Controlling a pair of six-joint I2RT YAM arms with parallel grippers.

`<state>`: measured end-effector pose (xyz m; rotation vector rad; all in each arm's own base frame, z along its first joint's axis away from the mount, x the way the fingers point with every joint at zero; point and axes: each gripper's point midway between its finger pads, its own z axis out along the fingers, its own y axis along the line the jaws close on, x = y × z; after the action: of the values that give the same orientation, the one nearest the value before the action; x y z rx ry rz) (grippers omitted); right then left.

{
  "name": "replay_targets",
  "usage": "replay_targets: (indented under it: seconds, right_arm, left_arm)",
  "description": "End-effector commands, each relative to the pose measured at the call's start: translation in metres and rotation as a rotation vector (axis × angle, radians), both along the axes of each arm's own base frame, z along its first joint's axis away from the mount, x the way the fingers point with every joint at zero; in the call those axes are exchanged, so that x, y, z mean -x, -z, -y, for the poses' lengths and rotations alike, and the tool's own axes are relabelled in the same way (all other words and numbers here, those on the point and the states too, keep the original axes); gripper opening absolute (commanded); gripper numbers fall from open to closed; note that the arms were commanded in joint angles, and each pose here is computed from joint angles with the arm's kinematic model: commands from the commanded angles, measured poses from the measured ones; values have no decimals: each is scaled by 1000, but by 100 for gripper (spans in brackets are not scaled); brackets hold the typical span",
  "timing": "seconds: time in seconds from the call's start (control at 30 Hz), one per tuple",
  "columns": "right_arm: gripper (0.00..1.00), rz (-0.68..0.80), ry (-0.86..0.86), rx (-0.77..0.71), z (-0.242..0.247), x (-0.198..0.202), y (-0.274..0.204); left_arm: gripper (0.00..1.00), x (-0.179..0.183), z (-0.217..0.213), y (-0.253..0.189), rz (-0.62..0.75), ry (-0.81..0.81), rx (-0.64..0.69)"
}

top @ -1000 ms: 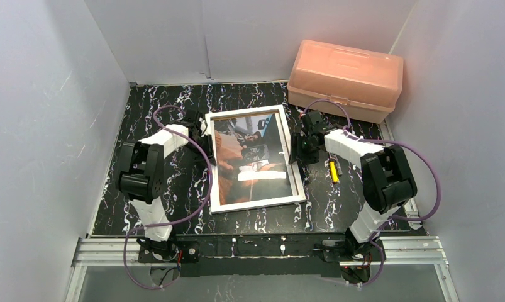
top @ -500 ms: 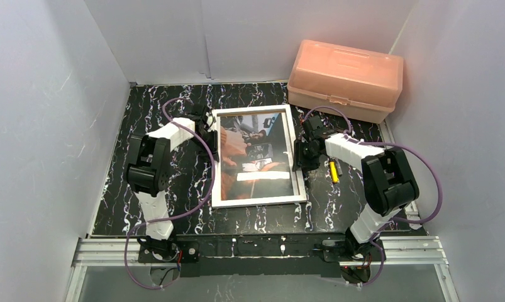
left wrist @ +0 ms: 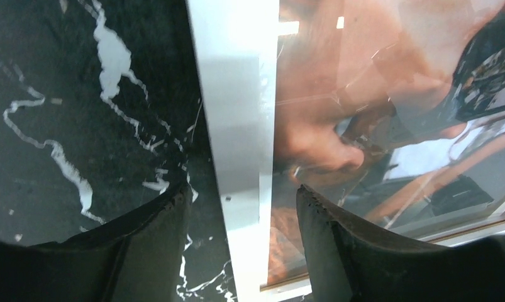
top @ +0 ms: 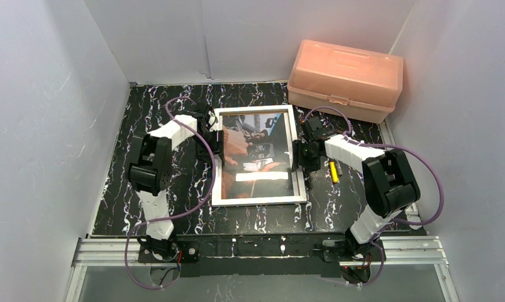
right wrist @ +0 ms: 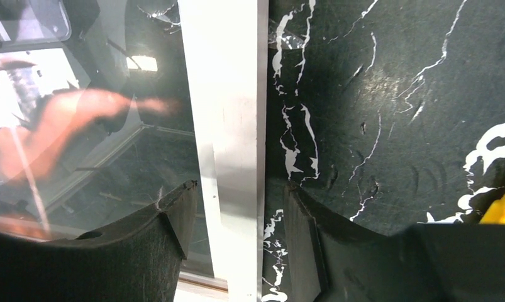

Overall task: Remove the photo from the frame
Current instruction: Adjust the photo frame at the center of the board.

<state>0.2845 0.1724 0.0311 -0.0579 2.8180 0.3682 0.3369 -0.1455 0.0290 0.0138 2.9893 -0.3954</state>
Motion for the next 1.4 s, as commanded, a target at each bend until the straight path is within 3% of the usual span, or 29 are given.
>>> replay_targets:
  seconds: [0.0,0.33,0.63,1.37]
  right_arm:
    - [58,49,7,23,-1,-16,-12]
    - [43,39,-8,17,-7,-20,-7]
    - [30,51,-26,24,-12,-21,-14]
    - [25,96,-2,20,-16,-24,-40]
  left_arm:
    - [61,16,-10,-34,36,-45,-34]
    - [59,63,-21,-53,59,-121,-14]
    - [56,73,-23,-62,84,-135,5]
    - [54,72,-27,-61,68,-113,-25]
